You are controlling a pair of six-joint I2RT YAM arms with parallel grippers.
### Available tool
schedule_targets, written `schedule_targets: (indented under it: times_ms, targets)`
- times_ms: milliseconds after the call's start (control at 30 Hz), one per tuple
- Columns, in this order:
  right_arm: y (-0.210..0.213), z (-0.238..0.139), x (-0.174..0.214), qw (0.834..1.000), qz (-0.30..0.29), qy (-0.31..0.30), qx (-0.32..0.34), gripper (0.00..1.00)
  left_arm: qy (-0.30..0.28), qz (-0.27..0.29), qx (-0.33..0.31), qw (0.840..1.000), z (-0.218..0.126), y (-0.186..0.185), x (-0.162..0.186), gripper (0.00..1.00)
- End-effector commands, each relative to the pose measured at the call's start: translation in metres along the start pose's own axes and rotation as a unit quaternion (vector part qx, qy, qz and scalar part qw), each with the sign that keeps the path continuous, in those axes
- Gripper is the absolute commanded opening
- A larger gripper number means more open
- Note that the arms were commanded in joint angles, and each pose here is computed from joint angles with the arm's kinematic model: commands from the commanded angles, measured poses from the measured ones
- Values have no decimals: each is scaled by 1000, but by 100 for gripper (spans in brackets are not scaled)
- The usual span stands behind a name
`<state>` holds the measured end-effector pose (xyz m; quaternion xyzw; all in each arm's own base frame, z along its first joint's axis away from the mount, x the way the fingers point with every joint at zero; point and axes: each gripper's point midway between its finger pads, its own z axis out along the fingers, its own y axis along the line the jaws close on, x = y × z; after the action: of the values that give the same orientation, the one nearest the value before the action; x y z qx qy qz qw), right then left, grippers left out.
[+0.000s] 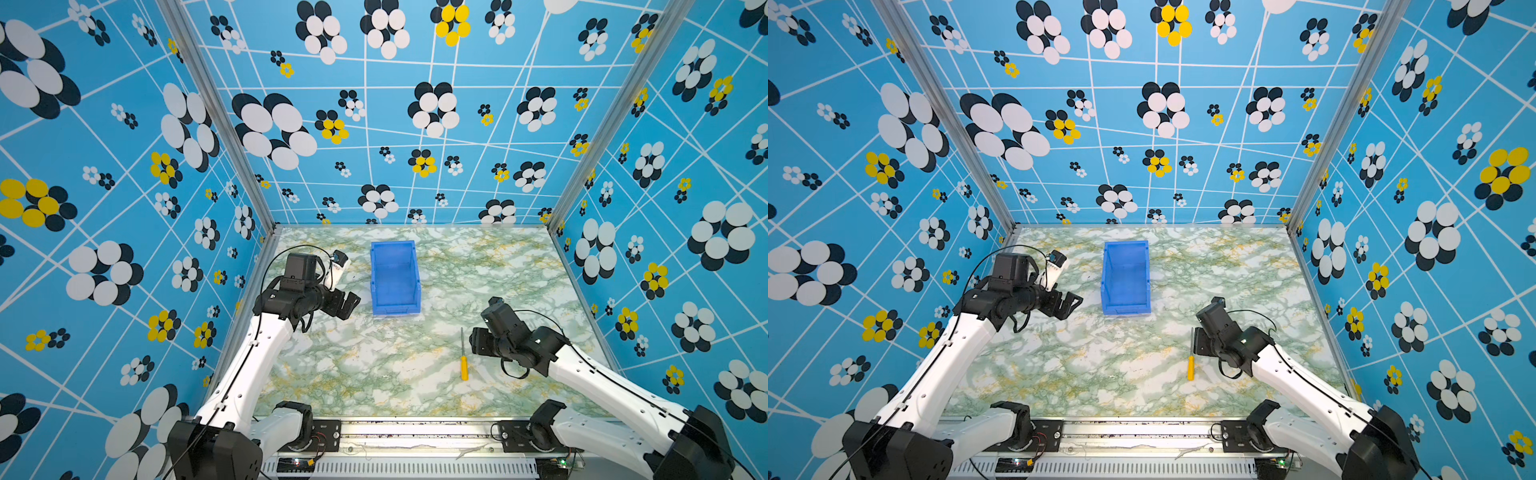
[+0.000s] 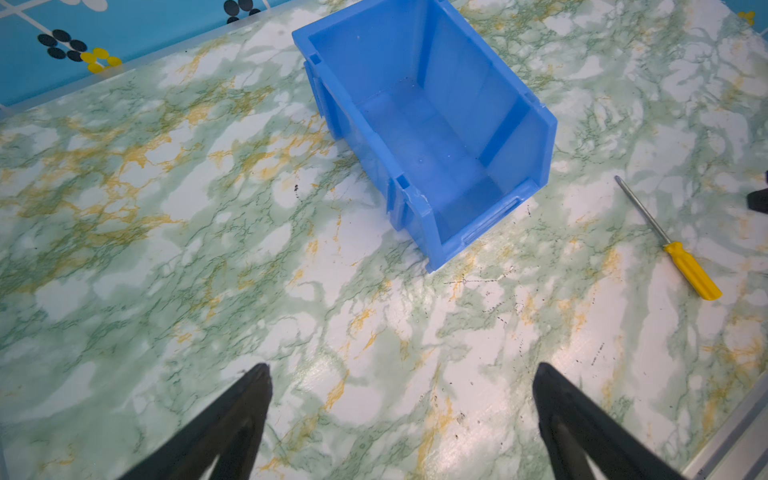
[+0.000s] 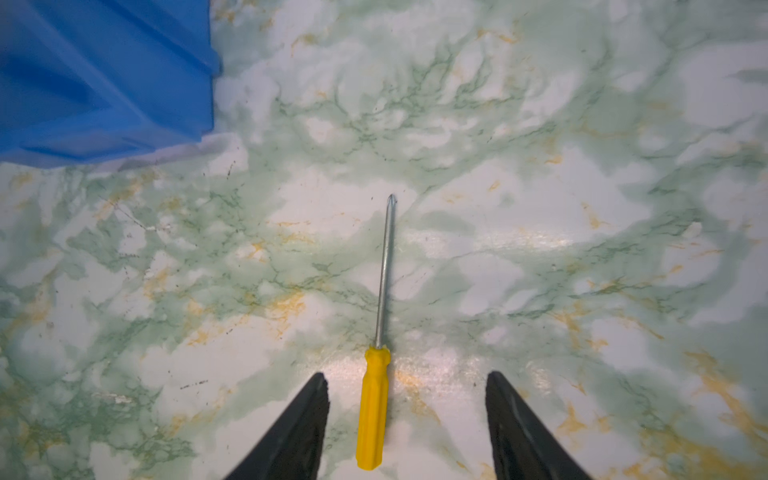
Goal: Put the screwdriver in the bin
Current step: 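Lower the right gripper and close it on the yellow screwdriver handle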
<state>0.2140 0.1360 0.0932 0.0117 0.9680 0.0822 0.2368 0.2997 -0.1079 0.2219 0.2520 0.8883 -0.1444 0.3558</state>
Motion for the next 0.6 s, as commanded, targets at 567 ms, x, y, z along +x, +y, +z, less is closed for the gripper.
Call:
schedule_targets:
  times_ms: [567]
  targets:
    - [26, 37, 66, 991, -58, 116, 44, 44, 18, 0, 15, 1000, -12, -14, 0, 99]
